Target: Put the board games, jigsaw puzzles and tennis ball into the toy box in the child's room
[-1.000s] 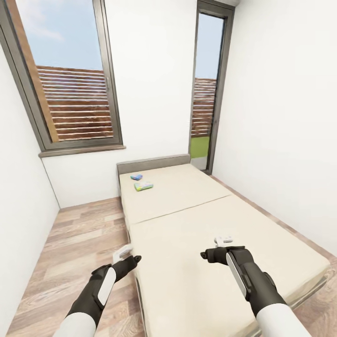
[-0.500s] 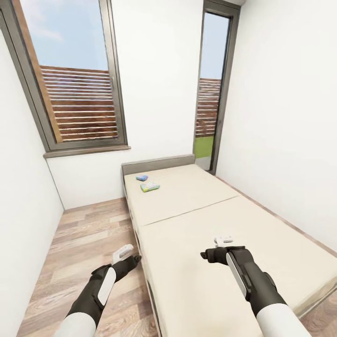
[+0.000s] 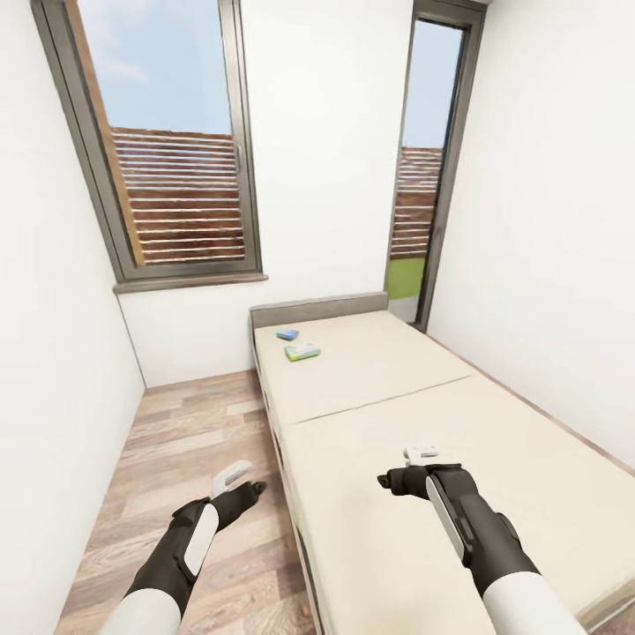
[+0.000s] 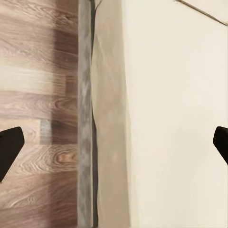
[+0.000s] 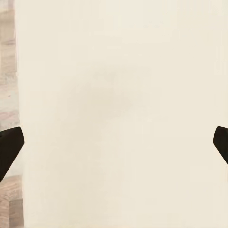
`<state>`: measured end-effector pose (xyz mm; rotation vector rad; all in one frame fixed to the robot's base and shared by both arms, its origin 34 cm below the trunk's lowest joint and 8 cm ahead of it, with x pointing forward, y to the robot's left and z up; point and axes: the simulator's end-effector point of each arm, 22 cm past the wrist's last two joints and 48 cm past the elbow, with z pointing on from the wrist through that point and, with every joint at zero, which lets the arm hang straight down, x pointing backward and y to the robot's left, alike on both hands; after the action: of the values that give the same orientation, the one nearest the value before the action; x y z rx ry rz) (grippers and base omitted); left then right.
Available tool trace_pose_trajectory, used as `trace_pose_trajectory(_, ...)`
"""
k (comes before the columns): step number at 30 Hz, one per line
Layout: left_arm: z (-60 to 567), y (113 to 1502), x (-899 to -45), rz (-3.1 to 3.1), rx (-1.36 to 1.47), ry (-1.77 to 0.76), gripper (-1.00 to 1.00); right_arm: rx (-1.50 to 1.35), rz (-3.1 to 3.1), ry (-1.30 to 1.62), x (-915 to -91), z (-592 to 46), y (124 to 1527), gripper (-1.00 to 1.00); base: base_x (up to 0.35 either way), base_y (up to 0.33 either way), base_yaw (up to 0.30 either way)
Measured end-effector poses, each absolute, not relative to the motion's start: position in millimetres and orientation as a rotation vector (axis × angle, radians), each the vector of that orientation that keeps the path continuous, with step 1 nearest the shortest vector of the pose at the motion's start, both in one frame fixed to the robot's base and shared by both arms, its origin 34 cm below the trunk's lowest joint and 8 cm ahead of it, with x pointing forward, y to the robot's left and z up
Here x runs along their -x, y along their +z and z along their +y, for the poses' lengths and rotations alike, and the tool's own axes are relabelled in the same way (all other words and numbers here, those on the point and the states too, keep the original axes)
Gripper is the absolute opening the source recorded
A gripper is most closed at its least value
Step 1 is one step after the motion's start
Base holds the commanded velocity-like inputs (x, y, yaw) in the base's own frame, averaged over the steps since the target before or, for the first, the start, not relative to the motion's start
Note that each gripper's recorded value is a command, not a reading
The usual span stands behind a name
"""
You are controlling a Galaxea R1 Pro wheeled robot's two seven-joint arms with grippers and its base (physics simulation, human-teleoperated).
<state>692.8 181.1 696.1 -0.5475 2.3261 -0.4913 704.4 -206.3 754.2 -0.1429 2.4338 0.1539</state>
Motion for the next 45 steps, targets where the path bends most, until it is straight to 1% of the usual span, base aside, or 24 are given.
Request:
trace_pose_trajectory(38, 180.8, 695.9, -692.5, 2.328, 0.547, -0.494, 1.00, 0.142, 2.434, 0.149, -704.6, -206.5, 754.2, 1.00, 0.000, 0.001, 0.290)
trace_pose_trajectory(45, 180.7, 695.9, -692.5, 2.328, 0.547, -0.494, 1.00, 0.140, 2.434, 0.148, -704.6, -207.4, 754.2, 1.00, 0.000, 0.000, 0.185)
